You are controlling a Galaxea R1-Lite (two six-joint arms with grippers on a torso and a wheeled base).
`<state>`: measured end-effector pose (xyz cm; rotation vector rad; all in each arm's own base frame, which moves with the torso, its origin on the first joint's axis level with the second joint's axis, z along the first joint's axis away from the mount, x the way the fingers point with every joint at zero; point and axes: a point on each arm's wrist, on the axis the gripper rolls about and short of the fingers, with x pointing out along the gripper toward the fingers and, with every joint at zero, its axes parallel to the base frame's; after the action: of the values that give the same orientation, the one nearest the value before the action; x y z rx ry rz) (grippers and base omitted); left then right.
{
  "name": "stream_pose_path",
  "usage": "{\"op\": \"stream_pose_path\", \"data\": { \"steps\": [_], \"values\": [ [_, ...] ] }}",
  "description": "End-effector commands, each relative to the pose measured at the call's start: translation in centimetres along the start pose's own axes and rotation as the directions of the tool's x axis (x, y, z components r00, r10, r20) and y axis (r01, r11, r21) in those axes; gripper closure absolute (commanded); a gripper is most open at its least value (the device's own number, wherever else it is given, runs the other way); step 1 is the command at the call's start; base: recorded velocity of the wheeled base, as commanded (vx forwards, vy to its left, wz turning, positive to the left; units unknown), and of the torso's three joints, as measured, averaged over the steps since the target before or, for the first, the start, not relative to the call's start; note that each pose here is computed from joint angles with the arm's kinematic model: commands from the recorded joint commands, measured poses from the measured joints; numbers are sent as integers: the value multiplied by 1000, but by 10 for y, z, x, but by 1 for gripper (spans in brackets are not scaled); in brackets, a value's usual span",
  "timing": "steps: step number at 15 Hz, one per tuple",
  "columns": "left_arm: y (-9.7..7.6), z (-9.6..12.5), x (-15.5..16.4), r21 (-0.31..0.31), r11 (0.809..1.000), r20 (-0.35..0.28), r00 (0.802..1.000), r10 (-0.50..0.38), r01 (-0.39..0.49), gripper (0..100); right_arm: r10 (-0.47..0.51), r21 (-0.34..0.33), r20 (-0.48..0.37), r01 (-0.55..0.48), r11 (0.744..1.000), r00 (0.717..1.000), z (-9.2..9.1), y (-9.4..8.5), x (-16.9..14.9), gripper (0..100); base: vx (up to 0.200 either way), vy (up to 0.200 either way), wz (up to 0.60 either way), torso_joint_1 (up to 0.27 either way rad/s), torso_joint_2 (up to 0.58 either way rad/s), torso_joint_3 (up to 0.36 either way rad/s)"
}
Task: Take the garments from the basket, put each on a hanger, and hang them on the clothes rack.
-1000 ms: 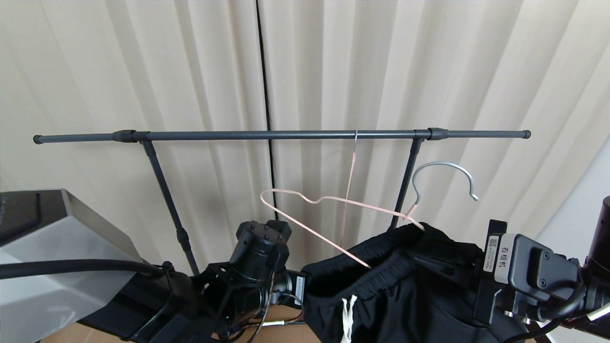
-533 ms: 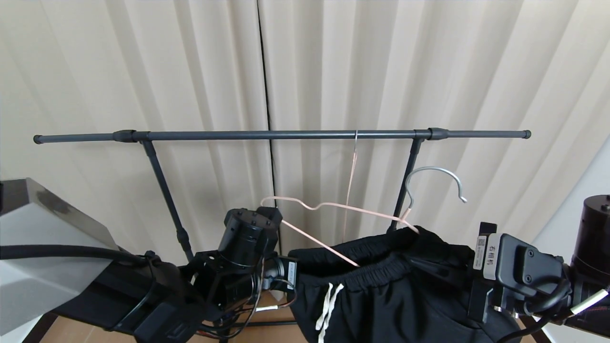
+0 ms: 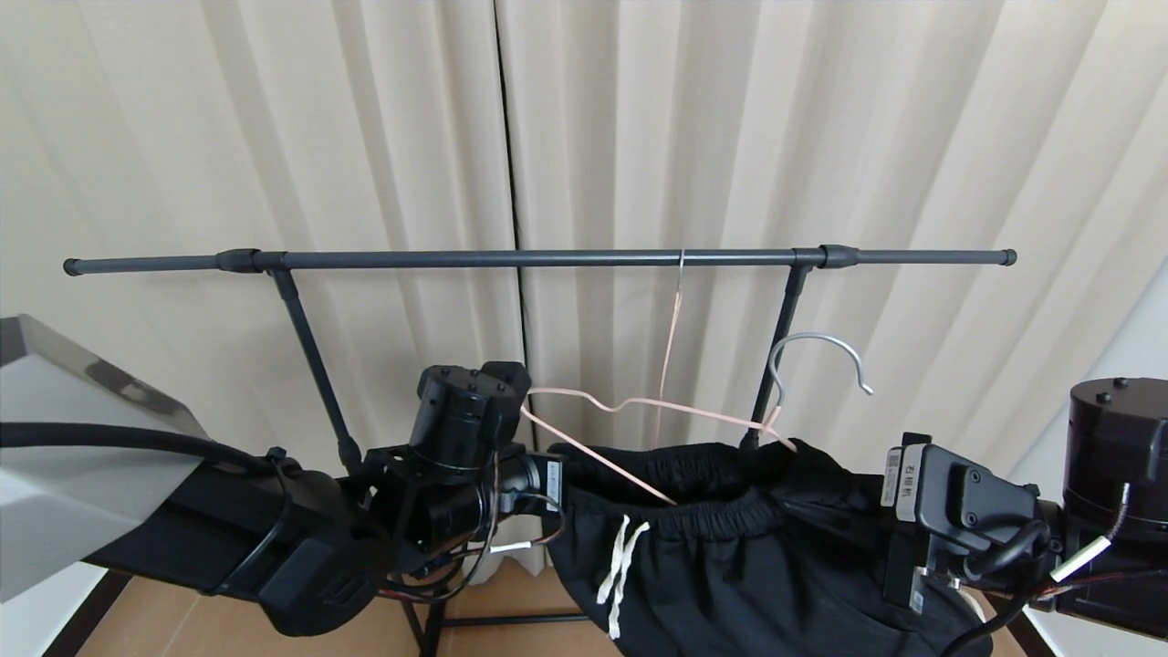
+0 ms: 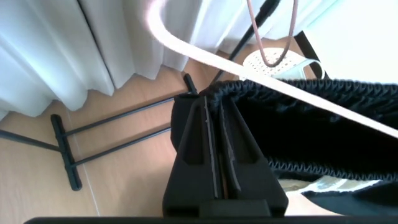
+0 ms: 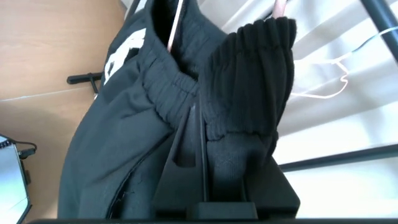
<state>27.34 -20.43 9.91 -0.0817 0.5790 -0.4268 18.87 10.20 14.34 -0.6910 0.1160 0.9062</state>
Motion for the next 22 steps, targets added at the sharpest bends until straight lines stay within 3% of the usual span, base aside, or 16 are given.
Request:
{"op": "stream_pose_path", "data": {
  "steps": [1, 11, 16, 22],
  "values": [
    [1, 3, -1, -3, 1000, 9, 1000, 3, -3, 100, 6, 4, -9, -6, 1000, 1000, -2, 0, 2, 100, 0, 0, 0, 0, 0, 0],
    [27, 21, -4, -26, 997, 65, 995, 77, -76, 100, 14, 12, -36, -14, 1000, 999, -9, 6, -1, 100, 0, 0, 0, 0, 0, 0],
    [33, 30, -3, -31, 995, 93, 991, 93, -90, 100, 28, -3, -49, -28, 1000, 998, -12, 10, -2, 100, 0, 0, 0, 0, 0, 0],
    [30, 43, -15, 15, 996, 141, 987, 80, -82, 100, 67, -16, -96, -69, 997, 993, -20, 15, 2, 100, 0, 0, 0, 0, 0, 0]
  ]
}}
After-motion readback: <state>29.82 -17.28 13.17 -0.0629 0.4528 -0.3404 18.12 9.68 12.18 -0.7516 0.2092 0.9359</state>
